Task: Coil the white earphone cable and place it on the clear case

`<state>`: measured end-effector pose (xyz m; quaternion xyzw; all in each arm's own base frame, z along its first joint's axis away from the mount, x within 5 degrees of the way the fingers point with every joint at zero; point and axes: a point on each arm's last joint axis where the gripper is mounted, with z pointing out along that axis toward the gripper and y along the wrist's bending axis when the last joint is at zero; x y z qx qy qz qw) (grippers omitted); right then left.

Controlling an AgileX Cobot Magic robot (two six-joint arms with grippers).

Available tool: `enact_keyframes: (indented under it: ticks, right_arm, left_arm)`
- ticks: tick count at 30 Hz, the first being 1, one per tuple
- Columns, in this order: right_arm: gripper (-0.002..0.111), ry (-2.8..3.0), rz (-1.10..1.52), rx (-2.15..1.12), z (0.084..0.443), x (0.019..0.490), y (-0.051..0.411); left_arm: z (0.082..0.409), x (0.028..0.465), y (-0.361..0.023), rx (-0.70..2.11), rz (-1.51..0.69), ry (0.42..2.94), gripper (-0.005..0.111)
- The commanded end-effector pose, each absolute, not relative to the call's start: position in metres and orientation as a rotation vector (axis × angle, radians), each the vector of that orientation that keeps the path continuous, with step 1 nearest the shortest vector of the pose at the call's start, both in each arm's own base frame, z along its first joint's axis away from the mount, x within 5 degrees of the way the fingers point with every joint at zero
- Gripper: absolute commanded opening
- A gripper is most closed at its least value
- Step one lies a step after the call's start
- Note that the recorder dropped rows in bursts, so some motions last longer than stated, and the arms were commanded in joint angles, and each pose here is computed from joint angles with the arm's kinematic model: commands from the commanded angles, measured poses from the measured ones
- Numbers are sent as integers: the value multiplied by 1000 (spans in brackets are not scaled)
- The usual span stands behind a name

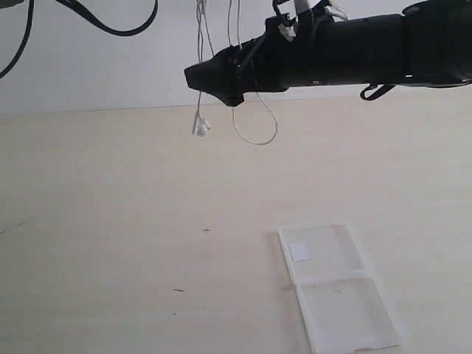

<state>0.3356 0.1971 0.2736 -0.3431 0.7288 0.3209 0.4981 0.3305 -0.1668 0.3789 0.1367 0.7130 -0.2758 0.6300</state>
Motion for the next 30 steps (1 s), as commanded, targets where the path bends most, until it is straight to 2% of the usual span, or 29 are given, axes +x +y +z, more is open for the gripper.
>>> enact_keyframes:
  ticks: [1, 7, 9, 13, 14, 17, 21, 24, 28, 30]
  right_arm:
    - [87, 1744, 790, -835, 278, 335, 199]
    - [80, 1755, 803, -819, 278, 335, 199]
    - [73, 1755, 803, -819, 278, 335, 199]
    - [51, 1741, 826, -834, 279, 333, 201]
    - [50, 1737, 834, -838, 280, 333, 201]
    - [53, 1732, 843, -843, 280, 332, 201]
    - [64, 1732, 843, -843, 280, 332, 201]
    - [65, 1732, 843, -843, 280, 332, 201]
    - [58, 1732, 843, -843, 280, 332, 201]
    - [43, 1734, 839, -841, 280, 332, 201]
  left_arm:
    - [383, 328, -170, 308, -657, 1620, 0]
    - [384, 328, -171, 316, -670, 1610, 0]
    - [384, 328, -171, 317, -675, 1608, 0]
    - [385, 327, -172, 328, -692, 1594, 0]
    - [385, 327, -172, 328, -692, 1594, 0]
    - [385, 327, -172, 328, -692, 1594, 0]
    - [385, 327, -172, 328, -692, 1594, 0]
    - [386, 326, -173, 336, -706, 1585, 0]
    - [387, 323, -178, 351, -728, 1575, 0]
    - [386, 322, -181, 359, -724, 1579, 0]
